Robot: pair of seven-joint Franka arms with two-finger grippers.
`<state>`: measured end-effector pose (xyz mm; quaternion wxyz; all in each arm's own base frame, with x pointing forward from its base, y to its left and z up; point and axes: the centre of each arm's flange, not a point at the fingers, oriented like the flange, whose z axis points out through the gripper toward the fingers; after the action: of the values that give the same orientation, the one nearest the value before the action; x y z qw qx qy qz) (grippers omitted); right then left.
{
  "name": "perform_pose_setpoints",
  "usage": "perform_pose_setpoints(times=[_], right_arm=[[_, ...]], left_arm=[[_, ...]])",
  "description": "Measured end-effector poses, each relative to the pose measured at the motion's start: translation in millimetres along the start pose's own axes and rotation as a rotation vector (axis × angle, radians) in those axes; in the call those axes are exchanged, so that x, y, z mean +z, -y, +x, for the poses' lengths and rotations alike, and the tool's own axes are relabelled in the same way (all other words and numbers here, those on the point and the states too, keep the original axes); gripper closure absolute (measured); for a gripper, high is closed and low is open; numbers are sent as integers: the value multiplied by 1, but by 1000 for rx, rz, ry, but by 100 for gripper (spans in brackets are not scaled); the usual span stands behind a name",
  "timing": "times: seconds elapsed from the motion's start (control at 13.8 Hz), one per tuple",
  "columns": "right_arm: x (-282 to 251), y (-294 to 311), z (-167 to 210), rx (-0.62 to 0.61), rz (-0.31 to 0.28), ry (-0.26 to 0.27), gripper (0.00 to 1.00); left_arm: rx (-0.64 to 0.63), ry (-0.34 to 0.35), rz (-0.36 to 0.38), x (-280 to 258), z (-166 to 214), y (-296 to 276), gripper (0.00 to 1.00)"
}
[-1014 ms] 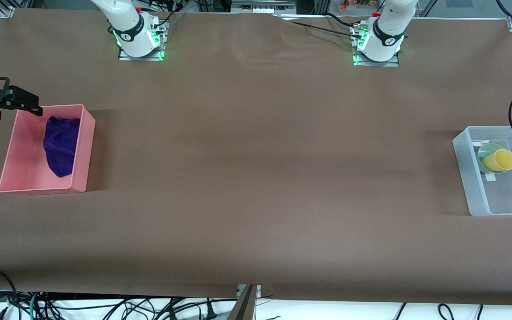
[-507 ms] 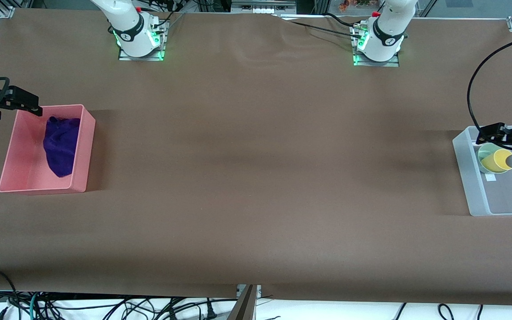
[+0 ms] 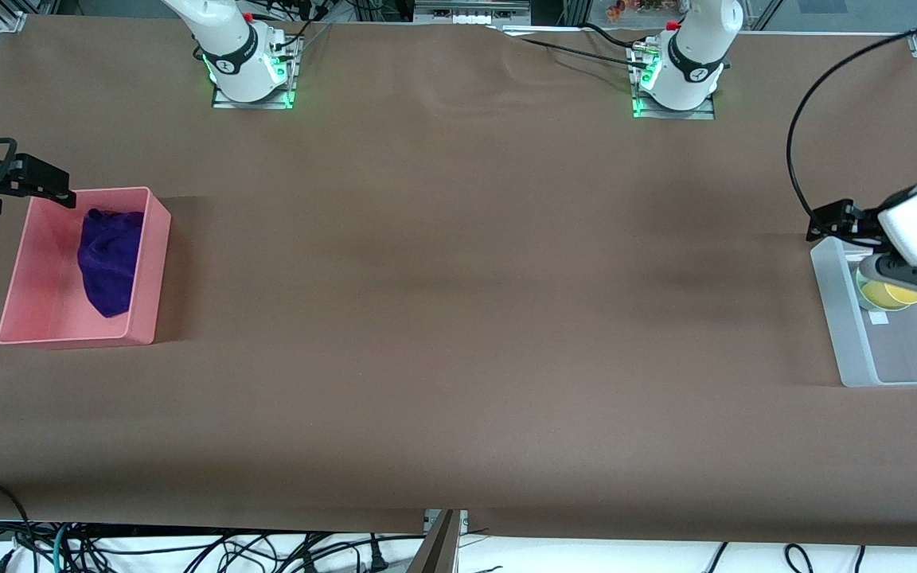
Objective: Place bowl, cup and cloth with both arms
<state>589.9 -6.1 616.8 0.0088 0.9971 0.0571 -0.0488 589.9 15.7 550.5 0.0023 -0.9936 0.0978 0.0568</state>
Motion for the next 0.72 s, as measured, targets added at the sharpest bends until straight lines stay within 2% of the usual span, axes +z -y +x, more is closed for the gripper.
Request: perform_pose_setpoints(times=[0.22, 0.72], right_arm=[[0, 0, 0, 0, 0, 0, 0], [0, 0, 0, 0, 0, 0, 0]], left_arm=[[-83, -48, 11, -10, -28, -25, 0], [-94, -13, 5, 1, -17, -27, 0]])
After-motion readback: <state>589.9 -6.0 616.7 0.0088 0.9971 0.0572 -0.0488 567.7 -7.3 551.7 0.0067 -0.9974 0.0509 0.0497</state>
